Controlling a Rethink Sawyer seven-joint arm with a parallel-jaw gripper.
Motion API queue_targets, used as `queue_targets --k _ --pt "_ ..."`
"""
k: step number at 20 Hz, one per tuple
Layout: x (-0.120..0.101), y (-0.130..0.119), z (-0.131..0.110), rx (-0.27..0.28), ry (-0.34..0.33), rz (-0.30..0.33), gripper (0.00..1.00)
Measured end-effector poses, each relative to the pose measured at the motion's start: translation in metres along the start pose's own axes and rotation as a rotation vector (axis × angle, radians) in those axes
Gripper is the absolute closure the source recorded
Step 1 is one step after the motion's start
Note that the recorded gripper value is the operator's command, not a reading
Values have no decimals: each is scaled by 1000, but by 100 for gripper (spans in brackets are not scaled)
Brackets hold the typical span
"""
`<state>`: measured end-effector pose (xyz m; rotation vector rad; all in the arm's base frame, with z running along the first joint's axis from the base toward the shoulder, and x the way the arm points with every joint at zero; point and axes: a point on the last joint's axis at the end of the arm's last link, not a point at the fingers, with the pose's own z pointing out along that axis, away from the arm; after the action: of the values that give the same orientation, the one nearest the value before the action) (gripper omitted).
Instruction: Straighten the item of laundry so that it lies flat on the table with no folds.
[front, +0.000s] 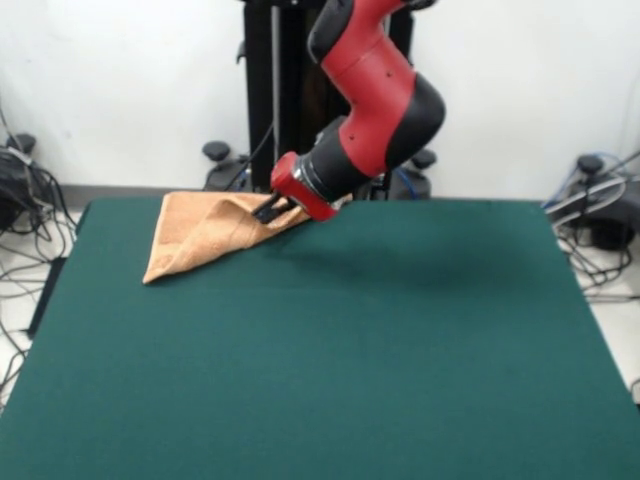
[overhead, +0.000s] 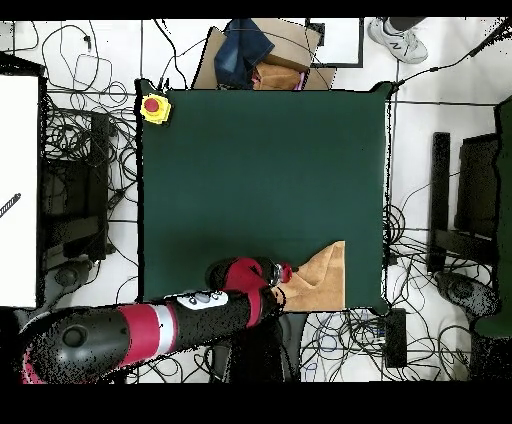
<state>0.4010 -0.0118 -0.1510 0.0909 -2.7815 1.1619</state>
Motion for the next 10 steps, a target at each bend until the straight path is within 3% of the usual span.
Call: queue_targets --k 4,5,10 --pt "7 -6 0 48 32 1 100" --pt "16 -9 0 87 66 -4 0" --pt "24 -8 2 111 113 -5 0"
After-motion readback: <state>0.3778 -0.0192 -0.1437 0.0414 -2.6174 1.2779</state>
